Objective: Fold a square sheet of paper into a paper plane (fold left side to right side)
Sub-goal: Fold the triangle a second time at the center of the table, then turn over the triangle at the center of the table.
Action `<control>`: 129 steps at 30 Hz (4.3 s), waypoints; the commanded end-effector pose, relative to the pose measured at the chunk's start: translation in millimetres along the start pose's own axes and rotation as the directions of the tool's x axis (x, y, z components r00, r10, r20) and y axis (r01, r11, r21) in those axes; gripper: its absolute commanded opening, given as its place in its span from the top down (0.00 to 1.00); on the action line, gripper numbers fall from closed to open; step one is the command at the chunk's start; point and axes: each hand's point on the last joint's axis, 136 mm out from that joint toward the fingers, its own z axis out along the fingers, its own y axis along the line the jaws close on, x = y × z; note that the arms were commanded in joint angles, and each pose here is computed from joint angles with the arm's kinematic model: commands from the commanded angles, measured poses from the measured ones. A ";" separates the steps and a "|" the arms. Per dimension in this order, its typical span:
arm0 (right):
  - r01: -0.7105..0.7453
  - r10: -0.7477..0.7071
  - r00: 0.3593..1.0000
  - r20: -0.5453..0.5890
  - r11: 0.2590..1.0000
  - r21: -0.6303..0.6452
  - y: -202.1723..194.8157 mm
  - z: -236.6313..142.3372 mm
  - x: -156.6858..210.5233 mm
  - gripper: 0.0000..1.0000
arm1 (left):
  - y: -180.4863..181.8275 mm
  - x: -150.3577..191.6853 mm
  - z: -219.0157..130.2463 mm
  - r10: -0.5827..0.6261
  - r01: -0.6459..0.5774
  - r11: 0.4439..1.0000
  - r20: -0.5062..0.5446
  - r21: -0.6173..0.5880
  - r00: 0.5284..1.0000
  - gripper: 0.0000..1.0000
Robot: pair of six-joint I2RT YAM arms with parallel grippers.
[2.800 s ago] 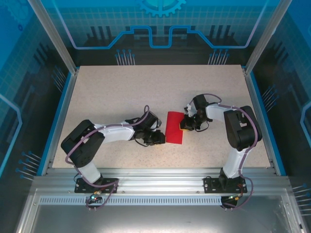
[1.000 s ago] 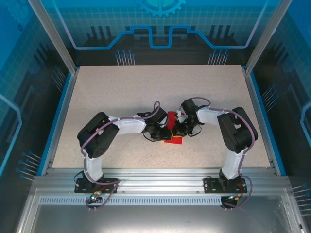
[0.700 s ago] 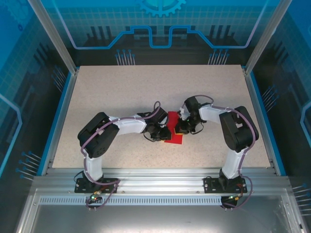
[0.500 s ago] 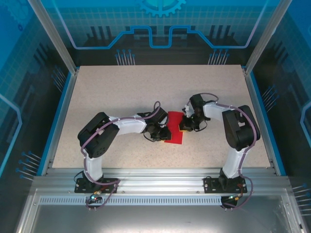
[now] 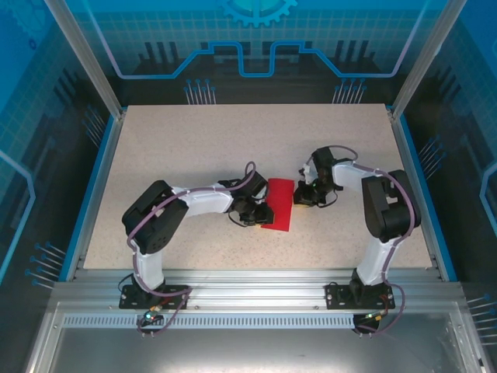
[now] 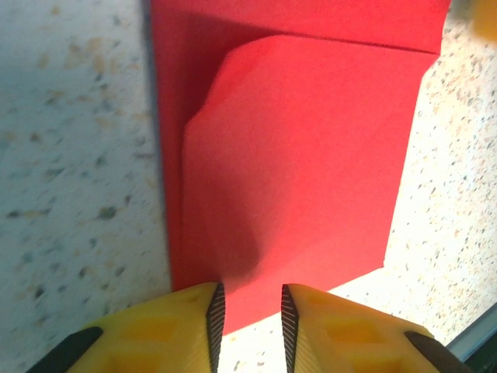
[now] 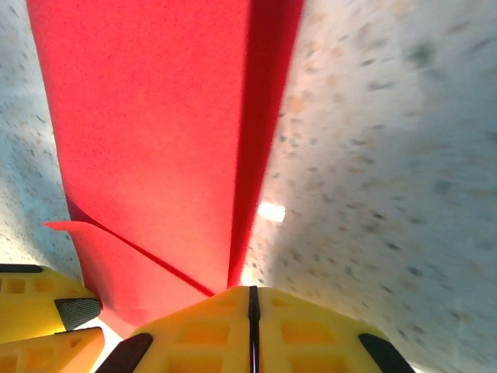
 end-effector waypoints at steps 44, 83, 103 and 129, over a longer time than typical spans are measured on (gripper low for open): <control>0.027 -0.007 0.997 0.077 0.965 -0.261 29.6 -8.7 14.4 0.51 | 2.5 -67.8 -36.4 0.058 -0.056 0.998 0.123 -0.016 0.991 0.90; 0.034 -0.012 0.996 0.085 0.962 -0.269 32.7 -12.8 14.4 0.50 | -16.1 -67.9 -17.6 0.099 -0.106 0.992 0.092 0.069 0.991 0.59; 0.047 -0.036 0.999 0.040 0.936 -0.349 60.0 6.5 2.4 0.53 | -10.5 -68.3 -30.4 0.114 -0.117 0.993 0.124 0.016 0.986 0.83; 0.425 -0.122 0.871 0.476 0.674 -0.605 169.3 -217.3 -21.3 0.91 | -87.4 -51.2 -228.1 -0.079 -0.165 0.869 0.461 0.466 0.884 0.02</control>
